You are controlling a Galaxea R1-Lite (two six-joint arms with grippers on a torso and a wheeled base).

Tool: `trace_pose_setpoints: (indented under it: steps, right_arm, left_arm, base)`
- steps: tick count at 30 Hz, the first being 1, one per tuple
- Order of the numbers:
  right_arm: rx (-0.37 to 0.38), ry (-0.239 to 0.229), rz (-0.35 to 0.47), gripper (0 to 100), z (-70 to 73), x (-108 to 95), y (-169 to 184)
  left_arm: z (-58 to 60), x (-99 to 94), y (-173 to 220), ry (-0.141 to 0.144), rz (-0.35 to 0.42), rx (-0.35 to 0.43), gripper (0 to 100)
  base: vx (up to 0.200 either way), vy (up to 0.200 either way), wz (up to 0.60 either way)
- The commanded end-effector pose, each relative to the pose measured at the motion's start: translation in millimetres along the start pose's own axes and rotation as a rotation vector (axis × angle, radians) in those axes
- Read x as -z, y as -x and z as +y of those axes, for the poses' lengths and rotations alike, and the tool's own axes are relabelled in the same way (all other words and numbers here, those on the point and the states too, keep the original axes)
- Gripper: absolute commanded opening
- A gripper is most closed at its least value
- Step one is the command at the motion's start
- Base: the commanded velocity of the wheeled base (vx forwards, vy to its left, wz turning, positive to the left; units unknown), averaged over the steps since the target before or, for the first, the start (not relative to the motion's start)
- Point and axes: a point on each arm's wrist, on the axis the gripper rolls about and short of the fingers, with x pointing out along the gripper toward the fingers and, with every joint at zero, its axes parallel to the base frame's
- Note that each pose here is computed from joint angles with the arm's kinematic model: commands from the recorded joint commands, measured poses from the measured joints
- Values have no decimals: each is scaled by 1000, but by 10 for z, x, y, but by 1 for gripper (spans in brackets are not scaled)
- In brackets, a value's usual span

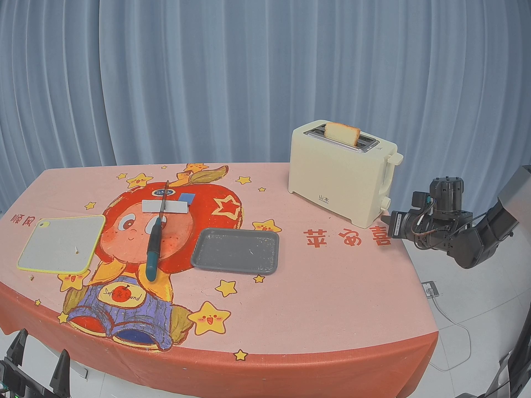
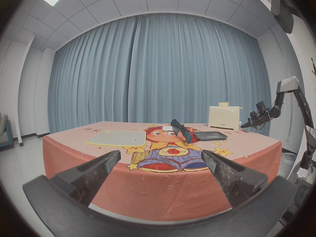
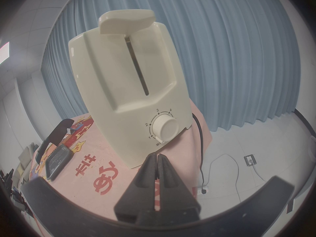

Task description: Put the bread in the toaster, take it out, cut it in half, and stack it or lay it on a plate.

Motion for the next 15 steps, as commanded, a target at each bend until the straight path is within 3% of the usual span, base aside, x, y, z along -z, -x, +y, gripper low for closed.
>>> trace_pose_setpoints:
  steps: [1, 15]
  right_arm:
    - [-5, 3, -6, 0, 18, -17, 15]
    - [12, -6, 20, 0, -46, 59, -61]
  left_arm:
    - [0, 49, -13, 0, 17, 0, 100]
    - [0, 49, -13, 0, 17, 0, 100]
  base:
    - [0, 0, 0]
    - [0, 0, 0]
